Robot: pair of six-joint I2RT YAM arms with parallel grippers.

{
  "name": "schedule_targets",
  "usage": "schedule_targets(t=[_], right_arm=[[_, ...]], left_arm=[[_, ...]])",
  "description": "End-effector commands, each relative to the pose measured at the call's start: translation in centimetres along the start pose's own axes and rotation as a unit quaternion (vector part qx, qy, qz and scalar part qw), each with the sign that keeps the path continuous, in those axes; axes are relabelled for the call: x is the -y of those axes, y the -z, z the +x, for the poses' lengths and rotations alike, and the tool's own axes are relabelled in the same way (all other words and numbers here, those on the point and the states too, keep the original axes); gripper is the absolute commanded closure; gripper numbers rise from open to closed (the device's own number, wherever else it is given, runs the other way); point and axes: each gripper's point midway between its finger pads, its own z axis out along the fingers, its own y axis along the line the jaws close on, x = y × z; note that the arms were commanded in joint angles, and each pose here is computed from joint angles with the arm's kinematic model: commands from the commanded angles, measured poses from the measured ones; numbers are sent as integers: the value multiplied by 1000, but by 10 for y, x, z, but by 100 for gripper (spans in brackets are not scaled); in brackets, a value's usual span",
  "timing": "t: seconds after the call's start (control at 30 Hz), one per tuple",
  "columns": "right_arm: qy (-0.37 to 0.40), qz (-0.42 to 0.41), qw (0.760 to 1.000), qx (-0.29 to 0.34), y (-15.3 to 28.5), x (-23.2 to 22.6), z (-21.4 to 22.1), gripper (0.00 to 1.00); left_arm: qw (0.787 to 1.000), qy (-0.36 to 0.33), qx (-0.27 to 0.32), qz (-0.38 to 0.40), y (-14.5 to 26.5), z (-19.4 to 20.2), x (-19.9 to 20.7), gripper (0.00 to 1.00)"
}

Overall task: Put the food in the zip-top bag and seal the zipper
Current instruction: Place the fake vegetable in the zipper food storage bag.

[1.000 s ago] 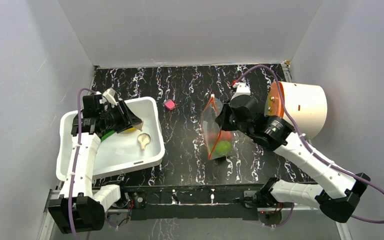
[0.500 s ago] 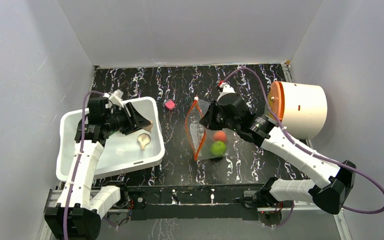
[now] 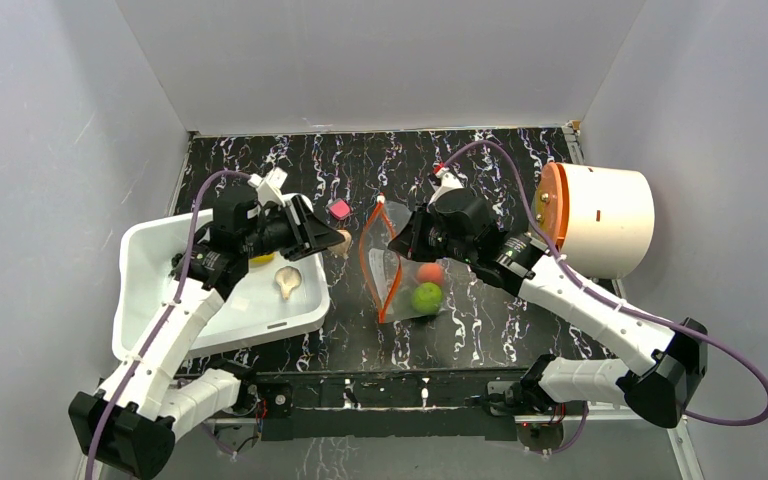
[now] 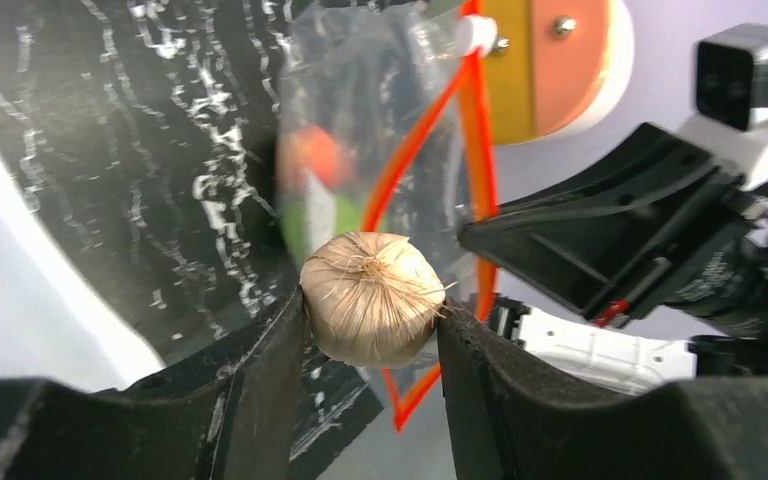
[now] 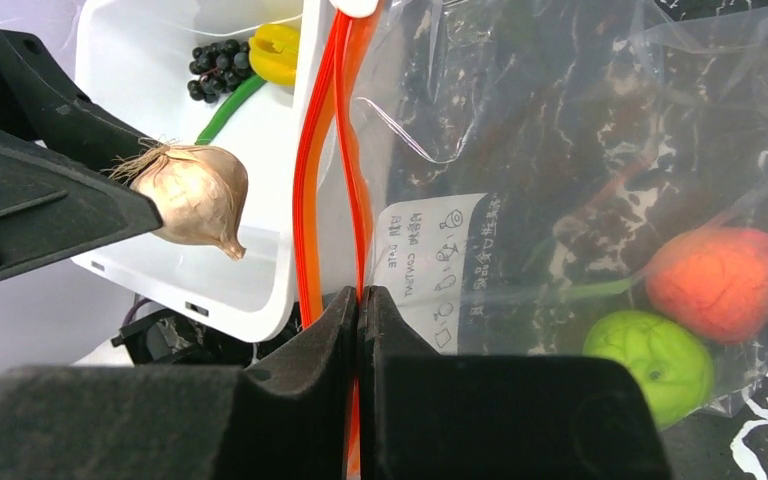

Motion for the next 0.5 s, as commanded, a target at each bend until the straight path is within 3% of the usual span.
schedule_targets(t=[0.0, 0.47], right_arm=[[-11, -50, 998, 23, 1, -24, -13, 100], [-29, -90, 995, 11, 6, -41, -11, 100]], left_arm=[[997, 12, 18, 68, -2, -8, 41, 65], [996, 25, 4, 90, -23, 9, 55, 64]])
